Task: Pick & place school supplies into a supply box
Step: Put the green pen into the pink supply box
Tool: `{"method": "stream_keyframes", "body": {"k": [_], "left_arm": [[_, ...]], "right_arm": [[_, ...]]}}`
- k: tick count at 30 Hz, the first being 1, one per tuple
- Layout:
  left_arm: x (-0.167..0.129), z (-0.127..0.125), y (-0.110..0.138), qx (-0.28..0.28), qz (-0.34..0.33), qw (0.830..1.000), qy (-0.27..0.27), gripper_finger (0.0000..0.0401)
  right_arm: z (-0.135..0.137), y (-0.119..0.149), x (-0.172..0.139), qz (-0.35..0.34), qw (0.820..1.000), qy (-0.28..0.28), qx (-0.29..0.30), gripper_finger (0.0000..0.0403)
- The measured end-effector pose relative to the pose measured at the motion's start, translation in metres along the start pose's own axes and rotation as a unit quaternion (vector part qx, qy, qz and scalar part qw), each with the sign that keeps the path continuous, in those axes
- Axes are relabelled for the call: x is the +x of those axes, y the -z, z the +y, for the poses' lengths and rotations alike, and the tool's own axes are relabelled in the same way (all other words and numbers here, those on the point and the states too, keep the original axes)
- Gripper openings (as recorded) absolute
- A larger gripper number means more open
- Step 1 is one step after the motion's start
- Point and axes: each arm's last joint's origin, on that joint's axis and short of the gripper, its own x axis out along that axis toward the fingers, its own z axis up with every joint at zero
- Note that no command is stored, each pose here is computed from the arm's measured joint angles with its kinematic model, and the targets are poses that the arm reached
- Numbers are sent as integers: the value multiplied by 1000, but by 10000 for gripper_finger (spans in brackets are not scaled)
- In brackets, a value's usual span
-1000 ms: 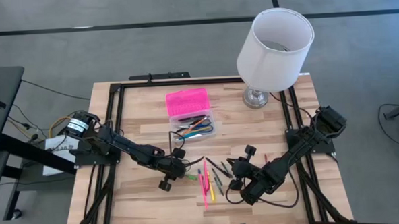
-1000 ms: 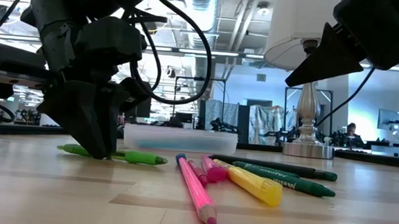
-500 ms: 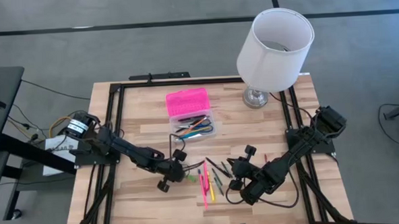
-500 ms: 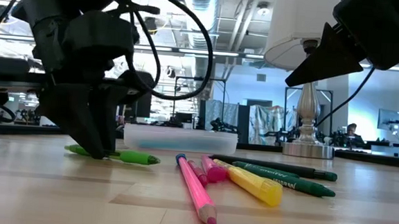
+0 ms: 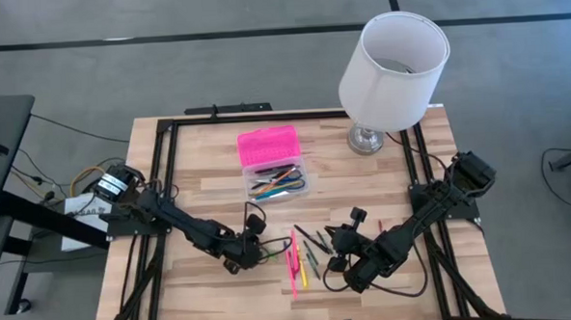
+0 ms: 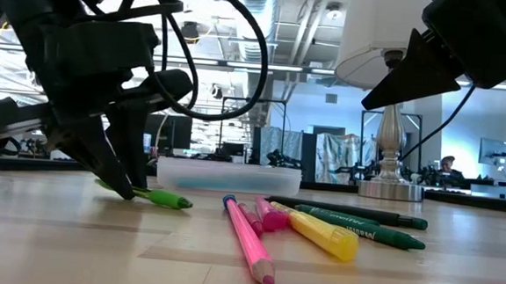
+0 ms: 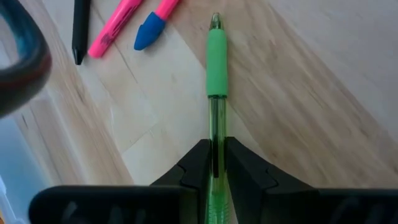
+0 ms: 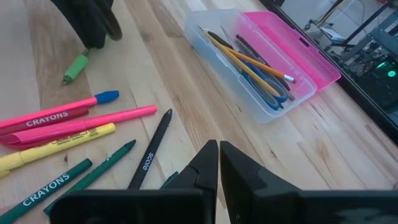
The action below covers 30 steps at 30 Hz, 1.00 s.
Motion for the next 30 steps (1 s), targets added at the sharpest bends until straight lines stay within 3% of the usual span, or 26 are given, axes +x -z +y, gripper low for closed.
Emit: {"method": "stream_keyframes", "body": {"k": [6,10,17,24,30], "left_arm": [[0,1,1,-12,13,1000,-22,41],[0,4,5,-14,42,996,-73,29],[-6,2,3,-3,70,973,-220,29],[-9,3,-3,-11,59,959,-276,31],[-7,26,-6,-46,55,936,-343,31]], "right_arm": [[0,0,0,-1,1000,-1,1,11],[0,0,0,-1,1000,0,1,11],[0,0,0,-1,1000,-1,1,11],[0,0,0,-1,1000,-1,1,11],[0,0,1,0,1000,0,1,11]]}}
